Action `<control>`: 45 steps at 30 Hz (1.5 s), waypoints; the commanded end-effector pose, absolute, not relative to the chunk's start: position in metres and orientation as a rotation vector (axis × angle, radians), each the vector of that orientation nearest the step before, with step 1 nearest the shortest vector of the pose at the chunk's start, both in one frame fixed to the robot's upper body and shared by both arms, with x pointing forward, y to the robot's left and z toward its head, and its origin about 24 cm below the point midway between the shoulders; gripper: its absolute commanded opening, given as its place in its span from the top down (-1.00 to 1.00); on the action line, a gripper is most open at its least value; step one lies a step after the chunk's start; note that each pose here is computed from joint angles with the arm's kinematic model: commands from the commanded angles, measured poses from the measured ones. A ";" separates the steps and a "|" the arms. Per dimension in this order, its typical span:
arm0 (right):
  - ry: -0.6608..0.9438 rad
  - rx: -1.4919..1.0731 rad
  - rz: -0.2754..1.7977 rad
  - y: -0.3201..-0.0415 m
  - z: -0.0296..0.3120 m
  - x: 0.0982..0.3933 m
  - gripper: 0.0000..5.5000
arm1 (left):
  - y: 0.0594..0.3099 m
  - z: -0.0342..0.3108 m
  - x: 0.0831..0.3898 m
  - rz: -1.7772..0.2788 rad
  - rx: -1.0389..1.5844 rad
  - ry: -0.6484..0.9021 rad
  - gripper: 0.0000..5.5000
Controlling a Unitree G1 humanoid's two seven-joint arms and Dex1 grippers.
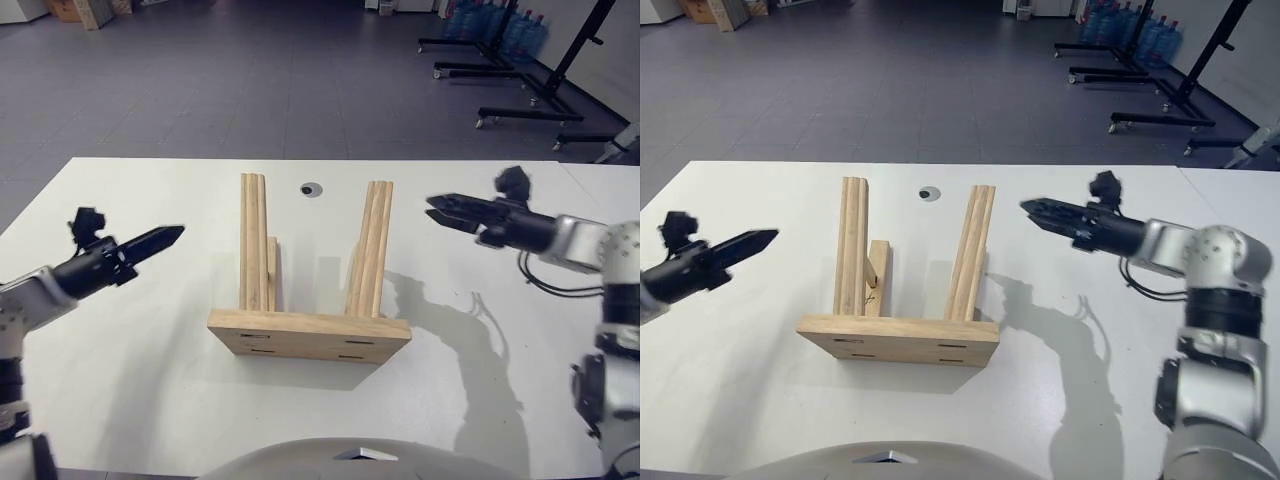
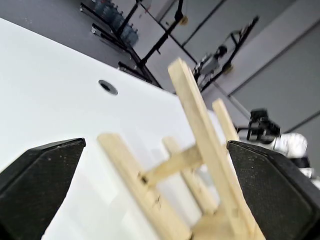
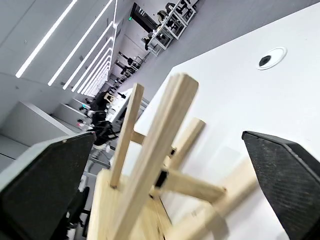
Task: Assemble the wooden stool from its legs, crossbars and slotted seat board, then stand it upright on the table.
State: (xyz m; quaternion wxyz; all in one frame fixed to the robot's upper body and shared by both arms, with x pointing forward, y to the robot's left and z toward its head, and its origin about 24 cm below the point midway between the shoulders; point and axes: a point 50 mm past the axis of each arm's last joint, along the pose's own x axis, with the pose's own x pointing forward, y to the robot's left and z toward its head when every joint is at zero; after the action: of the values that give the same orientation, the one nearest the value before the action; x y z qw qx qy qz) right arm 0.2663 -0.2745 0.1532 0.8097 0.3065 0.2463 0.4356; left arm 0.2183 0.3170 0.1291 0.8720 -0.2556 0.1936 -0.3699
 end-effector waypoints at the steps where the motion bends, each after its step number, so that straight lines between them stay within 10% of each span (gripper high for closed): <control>1: 0.541 0.237 1.062 -0.294 0.136 0.211 -0.96 | 0.318 0.122 0.184 -1.011 -0.171 0.599 -0.88; 8: 0.517 0.000 1.328 -0.263 0.092 0.154 -0.96 | 0.276 0.098 0.163 -1.166 0.135 0.438 -0.96; 29: 0.268 0.092 1.380 -0.191 0.058 0.188 -0.96 | 0.236 0.062 0.175 -1.237 0.016 0.377 -0.96; 45: 0.324 0.054 1.412 -0.185 0.051 0.186 0.11 | 0.228 0.057 0.183 -1.224 -0.007 0.352 -0.06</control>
State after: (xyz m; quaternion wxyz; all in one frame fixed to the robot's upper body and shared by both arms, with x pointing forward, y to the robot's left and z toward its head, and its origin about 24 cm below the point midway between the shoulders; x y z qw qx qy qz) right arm 0.1831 -0.1861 0.0476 0.7511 0.0407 0.1516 0.6413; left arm 0.1826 0.2285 0.0562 0.8052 -0.0083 0.1643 -0.5698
